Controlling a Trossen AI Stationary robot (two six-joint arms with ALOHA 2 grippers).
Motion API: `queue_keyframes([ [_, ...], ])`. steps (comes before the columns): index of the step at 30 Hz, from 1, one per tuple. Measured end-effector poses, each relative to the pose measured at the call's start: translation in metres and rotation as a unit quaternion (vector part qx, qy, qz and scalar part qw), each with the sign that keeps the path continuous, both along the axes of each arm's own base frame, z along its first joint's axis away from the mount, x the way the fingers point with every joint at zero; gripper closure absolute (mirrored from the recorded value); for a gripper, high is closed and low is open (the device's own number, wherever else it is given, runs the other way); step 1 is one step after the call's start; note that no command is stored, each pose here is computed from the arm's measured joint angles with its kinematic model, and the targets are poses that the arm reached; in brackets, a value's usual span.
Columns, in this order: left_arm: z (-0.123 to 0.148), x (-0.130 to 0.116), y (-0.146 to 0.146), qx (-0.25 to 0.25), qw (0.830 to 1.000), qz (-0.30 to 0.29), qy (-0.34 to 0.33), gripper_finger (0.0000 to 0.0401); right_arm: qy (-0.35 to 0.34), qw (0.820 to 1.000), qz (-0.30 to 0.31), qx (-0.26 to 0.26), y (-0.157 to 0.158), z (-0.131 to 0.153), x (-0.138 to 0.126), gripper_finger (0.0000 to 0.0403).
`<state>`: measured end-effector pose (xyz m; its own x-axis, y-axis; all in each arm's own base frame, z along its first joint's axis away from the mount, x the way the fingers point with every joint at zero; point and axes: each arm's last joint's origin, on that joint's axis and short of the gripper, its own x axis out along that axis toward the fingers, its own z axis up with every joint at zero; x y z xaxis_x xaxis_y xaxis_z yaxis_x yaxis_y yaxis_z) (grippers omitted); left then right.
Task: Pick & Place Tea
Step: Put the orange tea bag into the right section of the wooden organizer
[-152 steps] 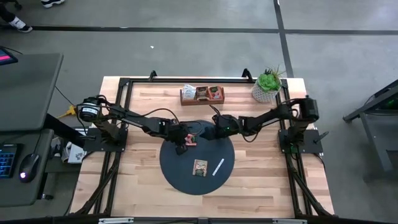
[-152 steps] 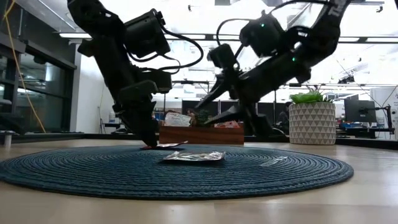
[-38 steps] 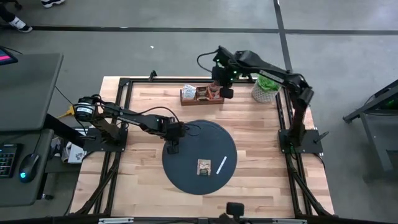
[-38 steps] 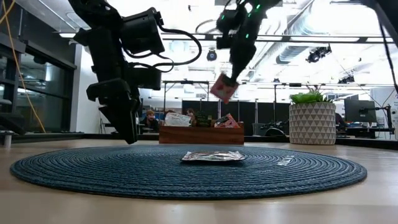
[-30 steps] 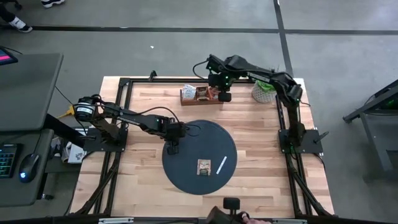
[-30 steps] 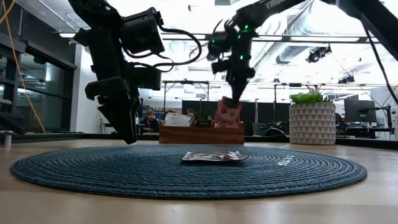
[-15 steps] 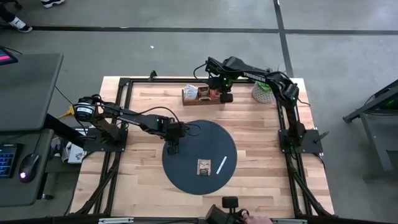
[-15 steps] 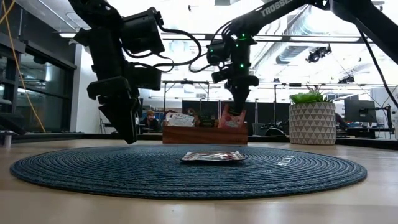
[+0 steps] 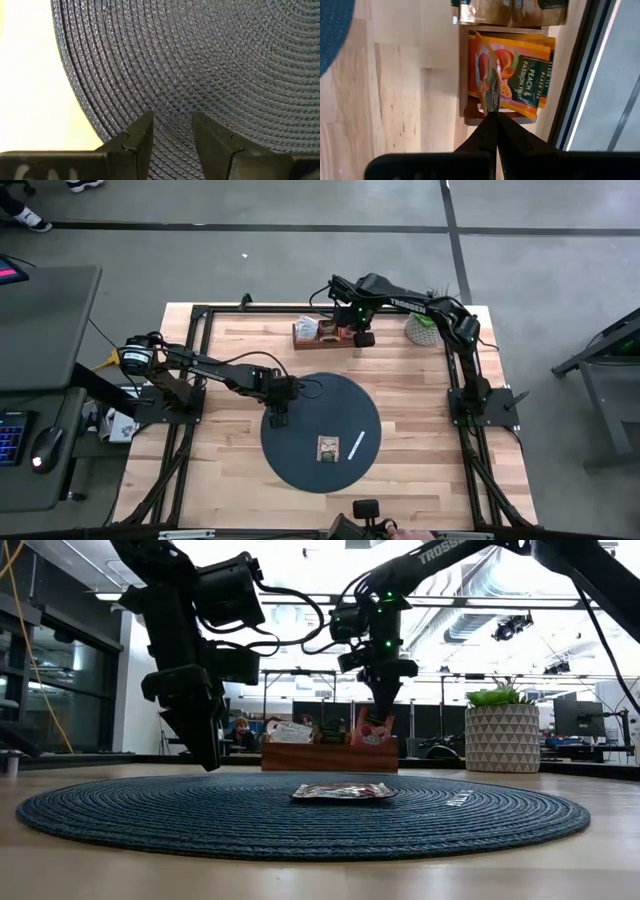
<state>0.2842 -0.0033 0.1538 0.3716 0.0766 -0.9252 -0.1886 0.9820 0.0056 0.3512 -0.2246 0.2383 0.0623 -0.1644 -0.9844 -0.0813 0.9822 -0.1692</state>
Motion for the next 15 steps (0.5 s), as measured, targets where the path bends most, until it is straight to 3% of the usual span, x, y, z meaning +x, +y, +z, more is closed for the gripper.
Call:
queue_keyframes([
  [8, 0.0, 0.0, 0.0, 0.0, 1.0, 0.0, 0.0, 0.027, 0.005, 1.0, -0.021, -0.014, -0.0011, 0.0001, -0.0006, 0.0399],
  [15, 0.0, 0.0, 0.0, 0.0, 1.0, 0.0, 0.0, 0.027, 0.013, 0.999, -0.029, -0.018, -0.0007, 0.0002, -0.0016, 0.0347],
])
